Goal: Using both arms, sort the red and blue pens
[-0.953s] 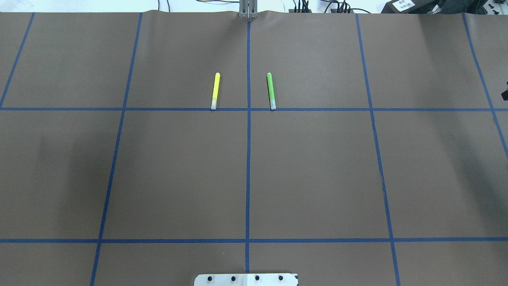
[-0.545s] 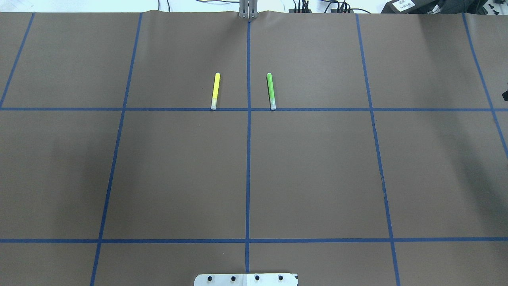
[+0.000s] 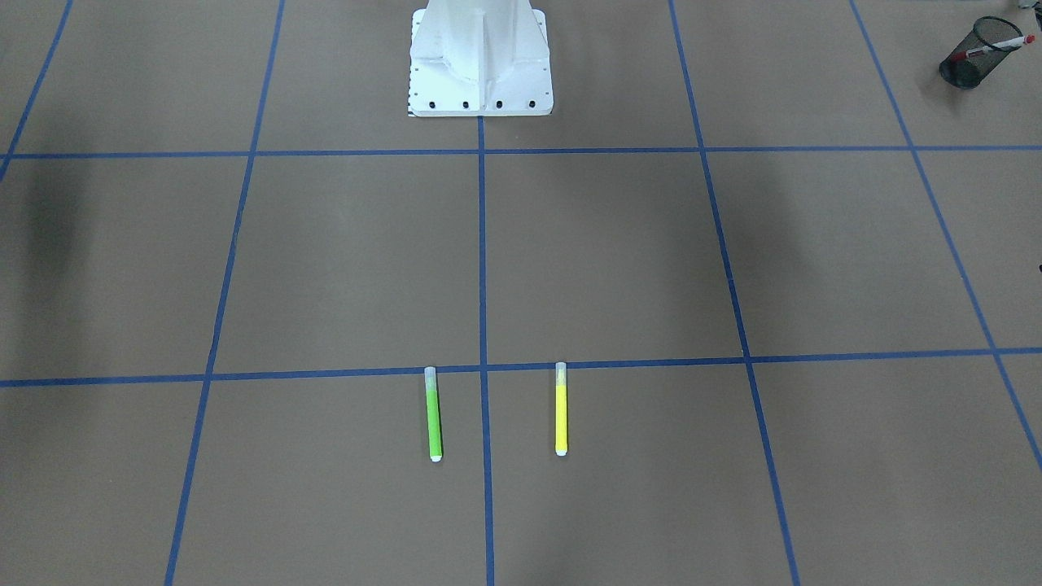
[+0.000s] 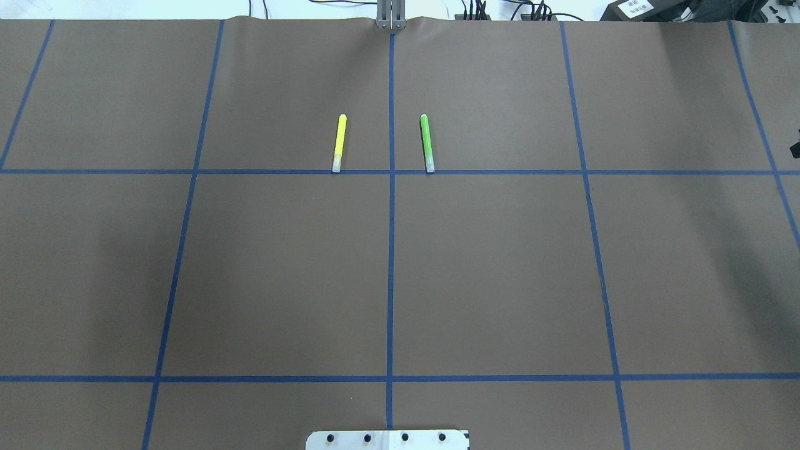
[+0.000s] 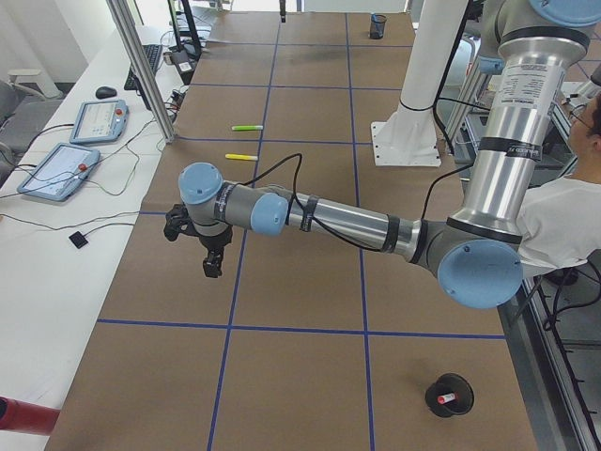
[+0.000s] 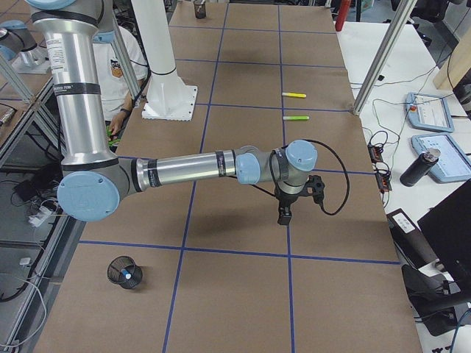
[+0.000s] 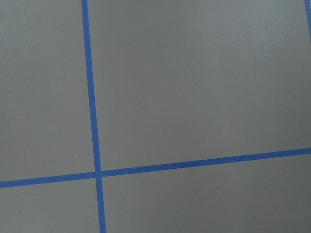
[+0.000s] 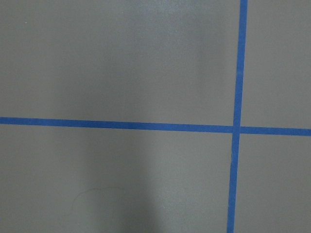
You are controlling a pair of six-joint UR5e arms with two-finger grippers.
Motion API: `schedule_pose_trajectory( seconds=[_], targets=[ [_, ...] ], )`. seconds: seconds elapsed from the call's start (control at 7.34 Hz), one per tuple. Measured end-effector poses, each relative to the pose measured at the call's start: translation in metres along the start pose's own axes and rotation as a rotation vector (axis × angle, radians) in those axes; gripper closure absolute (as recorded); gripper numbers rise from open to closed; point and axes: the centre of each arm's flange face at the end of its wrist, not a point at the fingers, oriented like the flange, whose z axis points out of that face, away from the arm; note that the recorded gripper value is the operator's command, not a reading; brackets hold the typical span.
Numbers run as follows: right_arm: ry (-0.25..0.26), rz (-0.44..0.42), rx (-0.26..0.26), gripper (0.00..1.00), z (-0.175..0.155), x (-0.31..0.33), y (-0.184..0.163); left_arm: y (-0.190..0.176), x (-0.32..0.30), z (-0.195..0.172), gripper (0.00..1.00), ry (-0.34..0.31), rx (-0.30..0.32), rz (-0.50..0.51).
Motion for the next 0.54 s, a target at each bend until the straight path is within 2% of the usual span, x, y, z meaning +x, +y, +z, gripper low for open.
schedule_pose_trajectory(
  seconds=[0.54],
  targets=[
    [-0.001, -0.008, 0.011, 0.0, -0.0049, -0.005, -0.0046, -0.0046, 0.0113, -0.0067, 0.01, 0.015, 0.013, 0.019]
  ],
)
